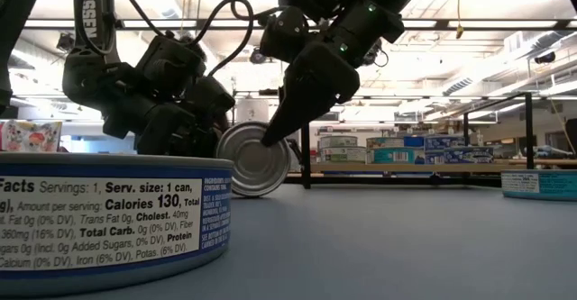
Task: Stack canned seafood by type on shelf
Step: Stack the green tuna can on to the green tuna can on the shelf
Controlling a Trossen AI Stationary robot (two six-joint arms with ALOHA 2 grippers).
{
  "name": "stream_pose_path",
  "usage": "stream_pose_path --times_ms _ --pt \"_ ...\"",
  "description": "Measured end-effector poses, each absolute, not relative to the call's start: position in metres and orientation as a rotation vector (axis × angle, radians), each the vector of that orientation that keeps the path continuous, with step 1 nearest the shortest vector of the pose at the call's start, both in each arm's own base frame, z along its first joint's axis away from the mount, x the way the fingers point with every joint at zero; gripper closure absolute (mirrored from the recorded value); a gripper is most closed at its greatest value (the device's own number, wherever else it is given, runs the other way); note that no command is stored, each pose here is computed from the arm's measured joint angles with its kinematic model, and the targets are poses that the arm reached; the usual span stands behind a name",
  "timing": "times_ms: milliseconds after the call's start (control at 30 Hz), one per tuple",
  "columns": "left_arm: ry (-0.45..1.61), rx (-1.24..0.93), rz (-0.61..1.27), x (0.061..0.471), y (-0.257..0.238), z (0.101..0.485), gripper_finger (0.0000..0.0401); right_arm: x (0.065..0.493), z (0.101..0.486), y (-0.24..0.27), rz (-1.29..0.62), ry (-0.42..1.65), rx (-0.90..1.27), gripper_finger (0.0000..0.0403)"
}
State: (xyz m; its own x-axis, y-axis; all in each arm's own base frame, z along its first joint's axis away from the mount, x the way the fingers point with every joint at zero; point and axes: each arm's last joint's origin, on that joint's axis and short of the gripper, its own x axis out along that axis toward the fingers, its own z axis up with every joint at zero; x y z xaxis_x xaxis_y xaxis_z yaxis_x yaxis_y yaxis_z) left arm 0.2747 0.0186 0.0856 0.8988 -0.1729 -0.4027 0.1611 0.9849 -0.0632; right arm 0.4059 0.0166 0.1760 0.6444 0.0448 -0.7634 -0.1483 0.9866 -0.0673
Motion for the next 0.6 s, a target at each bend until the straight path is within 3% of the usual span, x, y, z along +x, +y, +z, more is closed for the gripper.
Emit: stream_pose_path --times_ms 233,600 --pt "0.417 -0.057 -0.149 0.271 0.025 0.087 0.0396 0.401 0.191 0.024 0.082 0.839 -0.159 0.0259" --pt "0.251 -0.085 -0.098 0.248 0.033 0.095 0.0396 0.379 0.229 0.035 -0.079 0.83 -0.274 0.0259"
